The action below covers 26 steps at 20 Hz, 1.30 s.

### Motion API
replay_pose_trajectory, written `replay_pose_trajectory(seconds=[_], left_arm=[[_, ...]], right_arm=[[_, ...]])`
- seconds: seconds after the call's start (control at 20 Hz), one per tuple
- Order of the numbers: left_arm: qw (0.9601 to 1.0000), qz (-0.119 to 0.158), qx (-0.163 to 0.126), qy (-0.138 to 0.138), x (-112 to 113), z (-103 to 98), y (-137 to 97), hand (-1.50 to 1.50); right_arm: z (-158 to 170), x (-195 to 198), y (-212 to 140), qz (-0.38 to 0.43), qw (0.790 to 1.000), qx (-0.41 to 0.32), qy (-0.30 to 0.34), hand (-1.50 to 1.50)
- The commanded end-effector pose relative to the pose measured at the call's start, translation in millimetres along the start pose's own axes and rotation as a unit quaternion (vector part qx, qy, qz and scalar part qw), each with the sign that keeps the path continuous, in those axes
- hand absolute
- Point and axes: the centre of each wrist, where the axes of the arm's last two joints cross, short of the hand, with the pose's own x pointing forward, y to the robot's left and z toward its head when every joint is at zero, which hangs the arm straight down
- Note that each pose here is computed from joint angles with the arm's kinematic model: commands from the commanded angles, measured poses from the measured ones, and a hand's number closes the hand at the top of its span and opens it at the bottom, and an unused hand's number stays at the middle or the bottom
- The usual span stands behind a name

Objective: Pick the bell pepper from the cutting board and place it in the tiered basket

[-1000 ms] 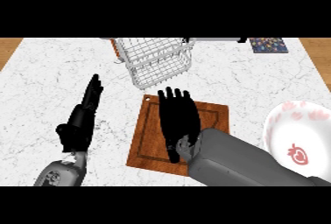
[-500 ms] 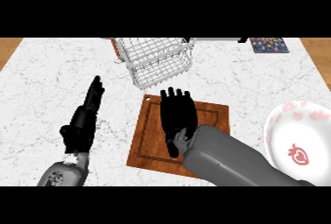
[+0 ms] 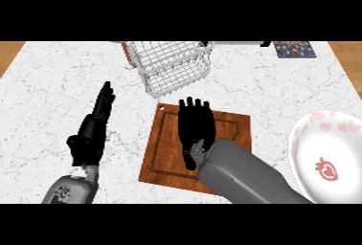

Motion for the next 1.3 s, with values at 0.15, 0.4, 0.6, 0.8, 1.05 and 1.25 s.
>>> replay_pose_trajectory(seconds=[0.15,0.4,0.6,0.8,1.05,1.25], left_arm=[[1.0000,-0.004,0.000,0.006,6.1,-2.9,-7.3,0.00],[1.0000,0.002,-0.002,-0.004,13.0,4.7,1.6,0.00],[1.0000,0.003,-0.006,-0.004,-6.5,-6.9,5.5,0.00],[0.9999,0.004,-0.007,0.006,-13.6,8.1,20.9,0.00],[0.9999,-0.012,0.001,-0.004,0.3,-1.1,5.9,0.00],[0.9999,-0.004,-0.011,-0.006,2.4,-5.8,-6.4,0.00]], right_arm=[[-2.1,-0.8,13.4,0.010,0.999,0.015,0.049,-1.50],[-14.2,-0.5,35.7,-0.008,0.999,-0.003,0.038,-1.50],[-17.3,2.9,30.7,-0.025,0.999,-0.015,0.043,-1.50],[-7.4,4.4,45.1,-0.009,0.998,-0.052,0.040,1.50],[-32.8,-6.7,30.7,0.061,0.992,-0.108,0.014,1.50],[-16.3,20.0,59.7,0.095,0.992,-0.086,-0.014,1.50]])
